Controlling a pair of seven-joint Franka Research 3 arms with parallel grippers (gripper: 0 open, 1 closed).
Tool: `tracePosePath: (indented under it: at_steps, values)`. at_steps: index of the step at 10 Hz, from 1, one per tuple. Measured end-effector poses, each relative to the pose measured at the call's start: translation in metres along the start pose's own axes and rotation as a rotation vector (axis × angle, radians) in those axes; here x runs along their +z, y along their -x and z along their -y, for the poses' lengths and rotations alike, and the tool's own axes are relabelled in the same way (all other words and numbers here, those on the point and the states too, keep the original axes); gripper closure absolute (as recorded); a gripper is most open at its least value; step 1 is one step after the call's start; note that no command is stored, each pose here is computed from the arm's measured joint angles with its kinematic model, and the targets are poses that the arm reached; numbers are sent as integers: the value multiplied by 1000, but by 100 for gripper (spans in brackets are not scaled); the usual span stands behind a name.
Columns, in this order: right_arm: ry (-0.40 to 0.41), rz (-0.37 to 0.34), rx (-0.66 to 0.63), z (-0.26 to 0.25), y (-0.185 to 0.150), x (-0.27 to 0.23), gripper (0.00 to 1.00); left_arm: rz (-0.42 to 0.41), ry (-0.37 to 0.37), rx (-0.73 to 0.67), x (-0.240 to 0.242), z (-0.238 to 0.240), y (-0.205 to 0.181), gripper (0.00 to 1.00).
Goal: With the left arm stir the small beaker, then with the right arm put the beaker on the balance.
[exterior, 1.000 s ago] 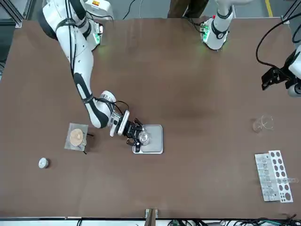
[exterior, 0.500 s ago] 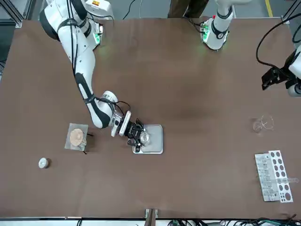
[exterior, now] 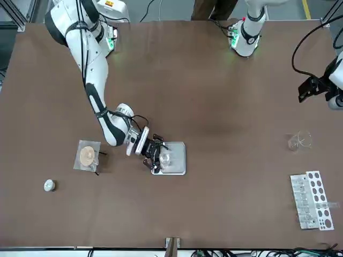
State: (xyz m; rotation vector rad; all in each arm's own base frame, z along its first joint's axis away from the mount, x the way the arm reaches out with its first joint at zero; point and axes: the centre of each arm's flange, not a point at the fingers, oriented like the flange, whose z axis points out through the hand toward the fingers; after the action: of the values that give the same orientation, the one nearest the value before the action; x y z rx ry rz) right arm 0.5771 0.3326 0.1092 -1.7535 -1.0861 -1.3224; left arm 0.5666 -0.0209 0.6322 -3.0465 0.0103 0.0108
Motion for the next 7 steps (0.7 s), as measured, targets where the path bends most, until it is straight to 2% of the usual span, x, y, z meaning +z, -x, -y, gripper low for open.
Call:
tracePosePath:
  at_steps: [2, 7]
  values:
    - [3, 12, 18, 4, 6, -6, 0, 0, 0, 0, 0, 0, 0, 0]
    - [16, 10, 46, 7, -10, -32, 0, -1, 0, 0, 0, 0, 0, 0]
